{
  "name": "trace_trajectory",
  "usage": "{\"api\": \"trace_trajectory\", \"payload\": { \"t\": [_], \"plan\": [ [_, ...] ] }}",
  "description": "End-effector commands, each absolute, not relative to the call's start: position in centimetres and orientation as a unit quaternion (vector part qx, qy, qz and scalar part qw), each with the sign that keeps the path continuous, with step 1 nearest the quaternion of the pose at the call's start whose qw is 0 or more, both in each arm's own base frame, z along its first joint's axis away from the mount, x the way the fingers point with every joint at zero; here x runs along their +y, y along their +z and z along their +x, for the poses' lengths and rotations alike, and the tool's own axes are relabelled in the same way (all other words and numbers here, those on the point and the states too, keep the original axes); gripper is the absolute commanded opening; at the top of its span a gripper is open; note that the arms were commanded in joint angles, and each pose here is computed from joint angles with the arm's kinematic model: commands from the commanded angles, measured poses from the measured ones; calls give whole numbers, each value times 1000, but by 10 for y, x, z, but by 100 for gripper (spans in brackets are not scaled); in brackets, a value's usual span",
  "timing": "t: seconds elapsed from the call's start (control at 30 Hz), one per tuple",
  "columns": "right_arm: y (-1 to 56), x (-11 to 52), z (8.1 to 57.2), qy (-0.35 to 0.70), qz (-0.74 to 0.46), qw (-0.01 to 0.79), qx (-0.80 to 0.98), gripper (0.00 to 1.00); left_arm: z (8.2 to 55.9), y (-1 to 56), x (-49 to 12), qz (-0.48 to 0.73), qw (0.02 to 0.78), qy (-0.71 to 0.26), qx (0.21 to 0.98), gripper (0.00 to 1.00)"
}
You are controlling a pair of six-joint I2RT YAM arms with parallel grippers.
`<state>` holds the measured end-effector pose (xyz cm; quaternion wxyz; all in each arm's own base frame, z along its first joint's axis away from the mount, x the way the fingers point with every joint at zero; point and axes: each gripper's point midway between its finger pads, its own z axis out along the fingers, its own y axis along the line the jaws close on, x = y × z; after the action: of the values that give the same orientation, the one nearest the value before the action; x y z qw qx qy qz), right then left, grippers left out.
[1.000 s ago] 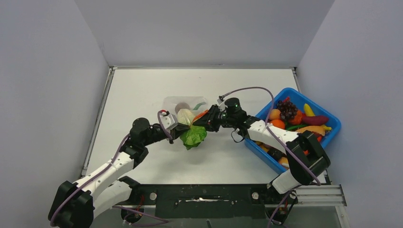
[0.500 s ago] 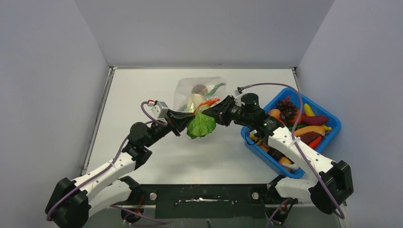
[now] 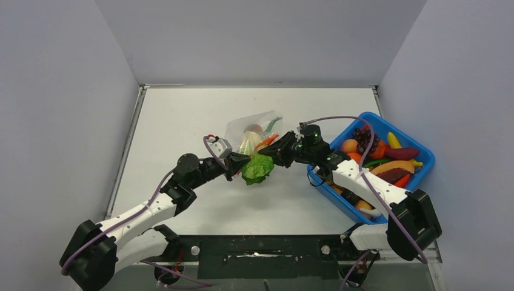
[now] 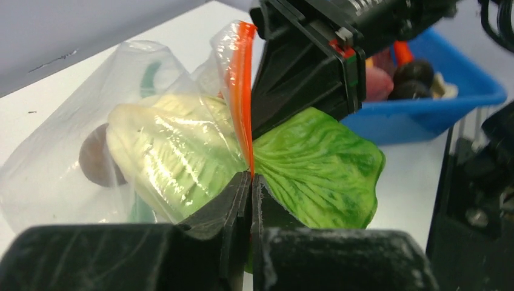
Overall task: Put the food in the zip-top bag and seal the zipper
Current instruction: Place the fake vegetable in the zipper food storage bag.
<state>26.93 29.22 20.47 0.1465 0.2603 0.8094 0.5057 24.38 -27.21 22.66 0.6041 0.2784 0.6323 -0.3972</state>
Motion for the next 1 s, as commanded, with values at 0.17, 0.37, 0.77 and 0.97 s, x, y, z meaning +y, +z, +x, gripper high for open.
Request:
{"api": "trace_trajectory", "payload": {
  "t": [0.17,0.37,0.77,0.97],
  "plan": [
    [205,301,298,555,255,146,778,0,199,187,-284,489,536,-381,573,0],
    [192,300,304,577,272,134,758,0,195,189,-285,480,545,-393,563,0],
    [187,312,310,591,269,116,751,0,225,162,-278,501,537,-309,605,3],
    [180,314,311,591,272,109,752,0,225,152,-274,532,529,-285,597,23]
  ]
}}
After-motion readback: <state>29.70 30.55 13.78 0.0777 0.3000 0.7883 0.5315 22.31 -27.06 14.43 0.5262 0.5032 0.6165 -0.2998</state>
